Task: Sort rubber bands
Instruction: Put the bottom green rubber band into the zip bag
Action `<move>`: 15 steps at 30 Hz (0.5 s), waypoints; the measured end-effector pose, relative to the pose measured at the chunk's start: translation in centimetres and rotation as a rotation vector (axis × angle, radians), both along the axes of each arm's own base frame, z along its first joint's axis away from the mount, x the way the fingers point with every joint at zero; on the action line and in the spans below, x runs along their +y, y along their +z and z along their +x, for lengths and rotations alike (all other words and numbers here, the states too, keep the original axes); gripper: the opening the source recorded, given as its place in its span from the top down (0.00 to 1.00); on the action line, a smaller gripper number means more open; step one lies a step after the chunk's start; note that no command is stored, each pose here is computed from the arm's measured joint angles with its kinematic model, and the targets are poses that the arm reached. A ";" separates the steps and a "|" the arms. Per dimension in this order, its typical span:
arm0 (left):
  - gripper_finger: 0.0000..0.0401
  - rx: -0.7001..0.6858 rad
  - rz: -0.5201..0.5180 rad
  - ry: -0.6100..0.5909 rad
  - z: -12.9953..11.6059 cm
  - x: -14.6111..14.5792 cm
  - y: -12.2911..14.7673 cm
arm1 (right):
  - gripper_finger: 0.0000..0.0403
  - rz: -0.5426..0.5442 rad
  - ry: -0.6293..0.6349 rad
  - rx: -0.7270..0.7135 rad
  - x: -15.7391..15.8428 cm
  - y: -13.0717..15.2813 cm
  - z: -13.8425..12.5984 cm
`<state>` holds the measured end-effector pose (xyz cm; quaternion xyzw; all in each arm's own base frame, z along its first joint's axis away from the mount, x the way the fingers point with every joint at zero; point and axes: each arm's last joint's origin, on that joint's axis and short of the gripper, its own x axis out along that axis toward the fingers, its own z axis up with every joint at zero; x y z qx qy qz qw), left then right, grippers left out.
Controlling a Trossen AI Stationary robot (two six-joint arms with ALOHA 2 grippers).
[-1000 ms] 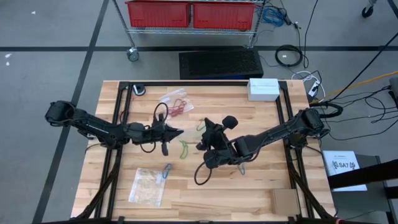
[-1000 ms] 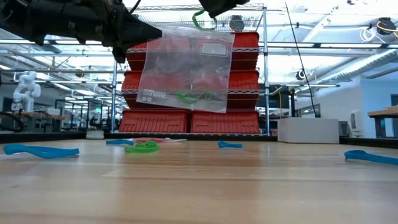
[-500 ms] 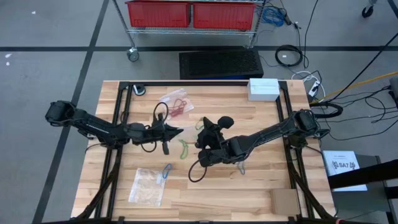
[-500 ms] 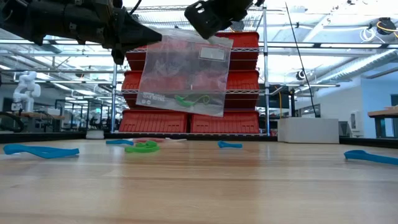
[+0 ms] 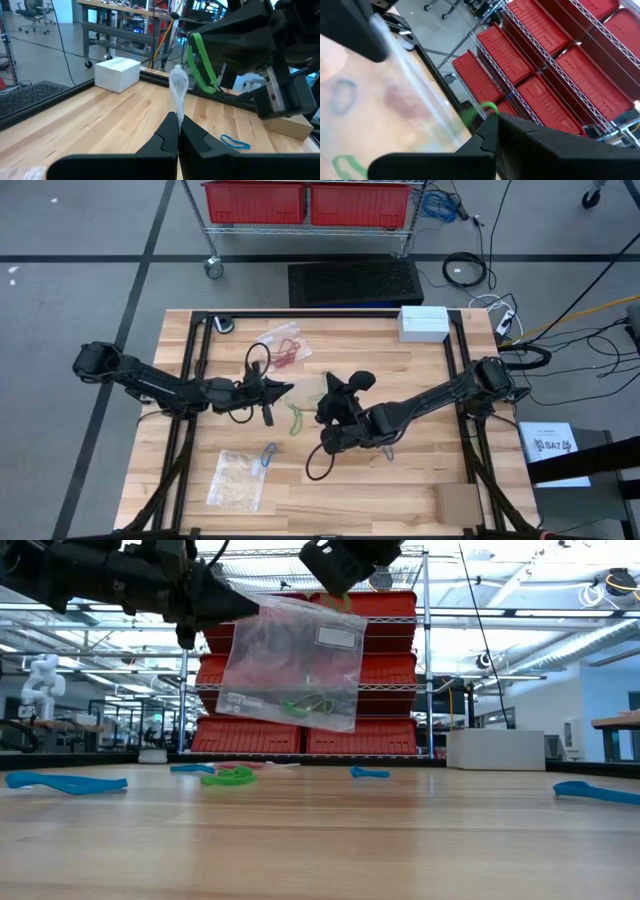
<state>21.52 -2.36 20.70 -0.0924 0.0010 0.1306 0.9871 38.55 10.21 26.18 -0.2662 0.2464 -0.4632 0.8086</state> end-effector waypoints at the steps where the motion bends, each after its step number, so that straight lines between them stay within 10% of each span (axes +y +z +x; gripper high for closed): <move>1: 1.00 0.003 0.000 0.000 0.0 0.0 0.0 | 1.00 -0.002 -0.006 0.001 -0.2 0.0 0.0; 10: 1.00 0.050 0.034 0.002 0.0 0.0 -0.4 | 1.00 0.038 0.048 0.047 -0.8 0.3 0.4; 15: 1.00 0.057 0.059 0.002 0.0 0.0 -0.4 | 1.00 0.332 0.288 0.156 1.2 1.4 -1.4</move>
